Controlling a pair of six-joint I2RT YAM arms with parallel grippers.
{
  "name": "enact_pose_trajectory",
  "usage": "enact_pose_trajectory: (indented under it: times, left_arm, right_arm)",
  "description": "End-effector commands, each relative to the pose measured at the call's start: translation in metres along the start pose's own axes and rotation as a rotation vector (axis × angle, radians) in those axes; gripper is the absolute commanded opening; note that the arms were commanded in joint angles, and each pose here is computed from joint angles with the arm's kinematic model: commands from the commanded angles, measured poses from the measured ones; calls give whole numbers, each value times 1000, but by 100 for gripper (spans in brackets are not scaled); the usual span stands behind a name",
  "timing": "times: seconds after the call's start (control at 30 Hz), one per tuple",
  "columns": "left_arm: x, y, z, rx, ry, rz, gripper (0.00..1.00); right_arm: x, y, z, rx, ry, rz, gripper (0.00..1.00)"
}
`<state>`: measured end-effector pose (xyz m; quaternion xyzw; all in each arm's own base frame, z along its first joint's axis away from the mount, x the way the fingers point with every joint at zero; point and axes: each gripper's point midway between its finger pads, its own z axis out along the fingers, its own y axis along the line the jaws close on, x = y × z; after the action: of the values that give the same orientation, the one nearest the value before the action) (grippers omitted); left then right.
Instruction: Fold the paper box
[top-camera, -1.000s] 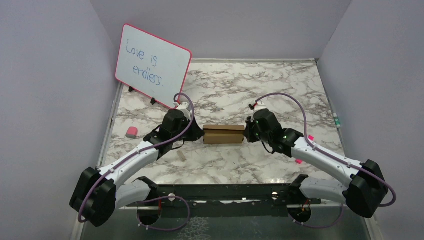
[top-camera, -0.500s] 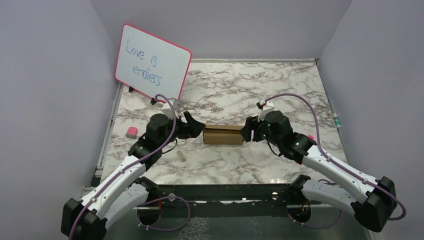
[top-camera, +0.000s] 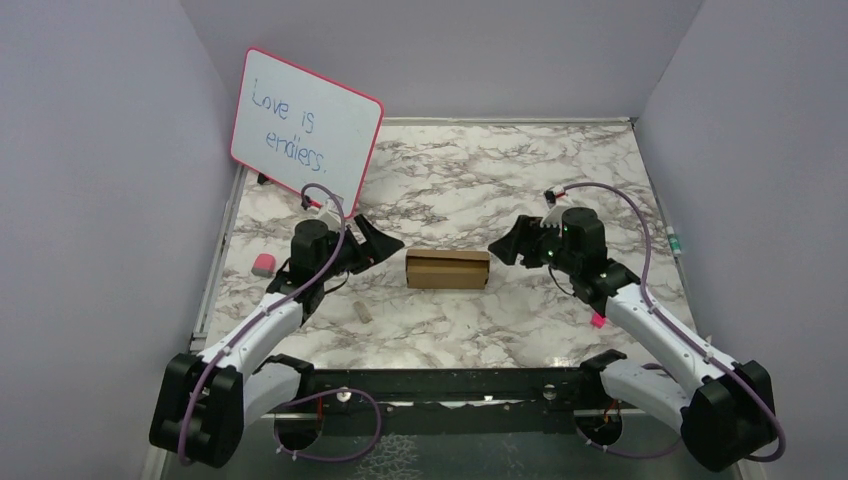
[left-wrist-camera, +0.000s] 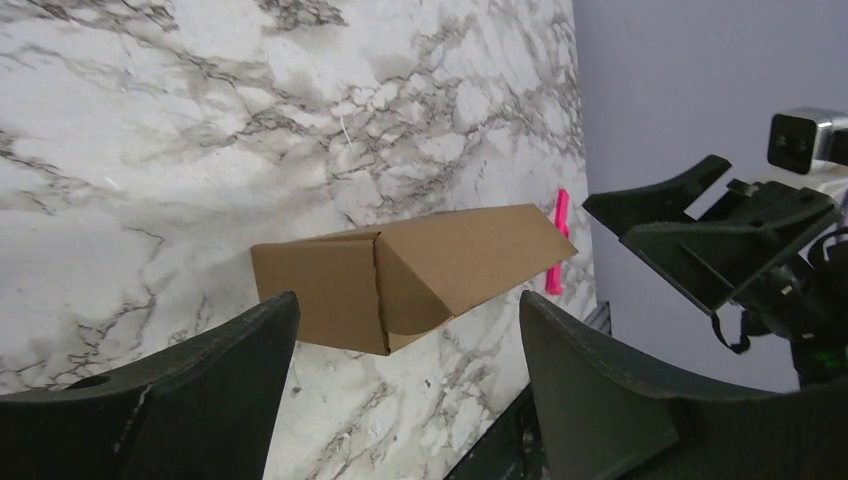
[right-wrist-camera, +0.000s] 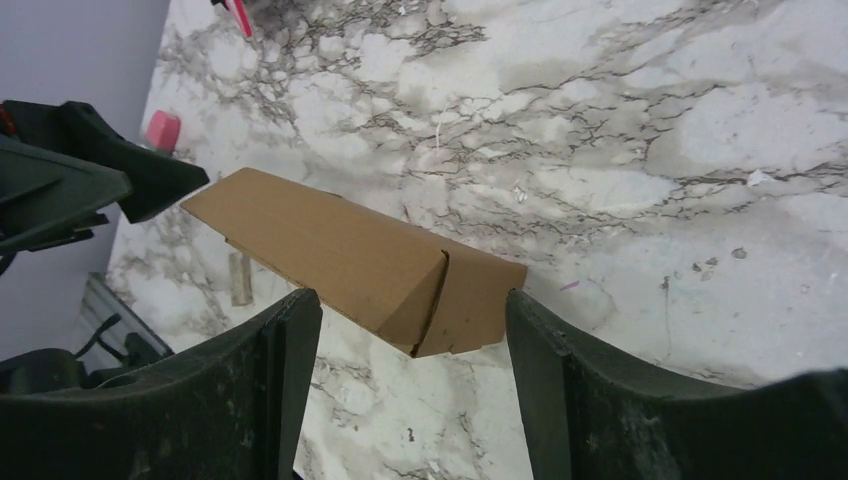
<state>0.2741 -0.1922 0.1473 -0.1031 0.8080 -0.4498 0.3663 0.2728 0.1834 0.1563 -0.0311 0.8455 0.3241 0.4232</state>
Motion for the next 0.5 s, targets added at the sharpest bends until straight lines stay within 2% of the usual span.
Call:
enact_pose_trajectory:
  times: [0.0,0.27,0.47]
  left_arm:
    - [4,-23,6,131,69,-14,80]
    - [21,-5,17,115,130,-32,73]
    - [34,5,20,115,171,-31,64]
  right_arm:
    - [4,22,4,-177,18,101,72]
    - [35,5,16,-172,59,174,70]
    - [58,-6,21,-167,89,191,65]
